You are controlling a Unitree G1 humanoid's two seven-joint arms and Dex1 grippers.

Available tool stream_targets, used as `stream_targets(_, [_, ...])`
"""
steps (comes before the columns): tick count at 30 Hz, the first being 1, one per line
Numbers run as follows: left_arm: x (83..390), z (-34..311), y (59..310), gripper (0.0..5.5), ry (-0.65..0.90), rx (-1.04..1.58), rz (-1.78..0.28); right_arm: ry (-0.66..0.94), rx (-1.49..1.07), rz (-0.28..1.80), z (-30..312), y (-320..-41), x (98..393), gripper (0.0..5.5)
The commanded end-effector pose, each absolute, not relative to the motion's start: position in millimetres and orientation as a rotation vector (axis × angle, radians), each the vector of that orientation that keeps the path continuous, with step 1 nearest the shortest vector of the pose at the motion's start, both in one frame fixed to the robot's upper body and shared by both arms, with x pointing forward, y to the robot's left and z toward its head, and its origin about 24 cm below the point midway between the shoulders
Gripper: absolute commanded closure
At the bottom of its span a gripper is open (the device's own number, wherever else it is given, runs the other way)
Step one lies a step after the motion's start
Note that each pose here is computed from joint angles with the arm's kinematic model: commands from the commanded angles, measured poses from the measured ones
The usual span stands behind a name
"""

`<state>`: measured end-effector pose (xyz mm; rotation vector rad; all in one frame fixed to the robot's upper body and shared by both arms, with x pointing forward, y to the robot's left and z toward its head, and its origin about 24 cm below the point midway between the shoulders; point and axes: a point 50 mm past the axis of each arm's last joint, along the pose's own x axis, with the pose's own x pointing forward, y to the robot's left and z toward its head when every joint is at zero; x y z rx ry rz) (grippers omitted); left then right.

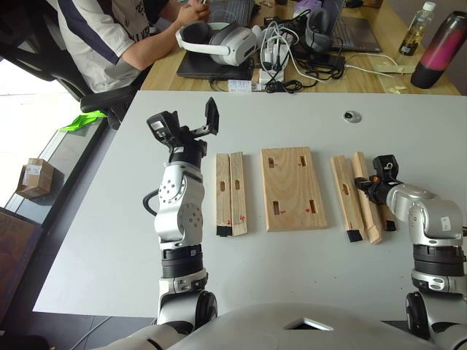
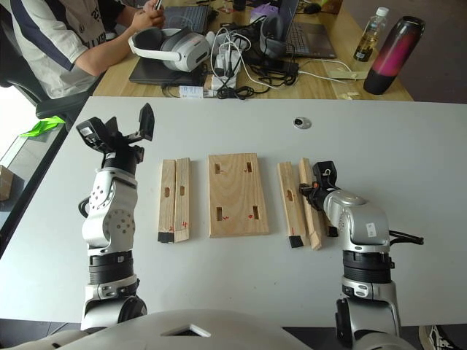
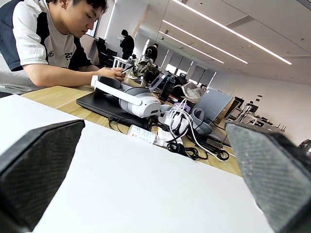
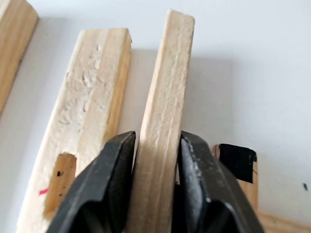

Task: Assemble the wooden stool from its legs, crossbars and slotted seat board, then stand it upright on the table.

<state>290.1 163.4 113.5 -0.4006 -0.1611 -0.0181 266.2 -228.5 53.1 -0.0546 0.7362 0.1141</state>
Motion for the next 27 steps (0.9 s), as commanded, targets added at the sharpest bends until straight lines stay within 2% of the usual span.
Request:
stream_targets(1, [293, 113, 165, 0.10, -0.155, -0.406, -0.017, 0.649, -0.046, 0.114, 69, -225, 275, 4.43])
stream_targets(5, [295, 117, 167, 0.10, -0.163, -0.394, -0.010, 0.516, -0.103, 0.124, 92, -217, 283, 4.45])
stream_targets(8, [300, 141, 171, 0.10, -0.200, -0.414, 0.005, 0.287, -0.377, 0.204, 133, -200, 295, 4.46])
stream_targets(11, [310, 170, 142, 0.10, -0.129, -0.639, -0.133, 0.123, -0.628, 0.296, 154, -181, 305, 4.47])
stream_targets(14, [309, 194, 101, 0.10, -0.048, -0.826, -0.319, 0.003, -0.843, 0.350, 158, -165, 317, 4.47])
stream_targets(17, [303, 210, 73, 0.10, 0.003, -0.935, -0.455, -0.109, -0.968, 0.384, 161, -145, 329, 4.47])
stream_targets(22, [302, 205, 52, 0.10, 0.082, -0.913, -0.489, -0.269, -1.057, 0.440, 164, -111, 338, 4.47])
stream_targets(27, [301, 210, 34, 0.10, 0.082, -0.935, -0.531, -0.347, -1.065, 0.539, 154, -82, 329, 4.47])
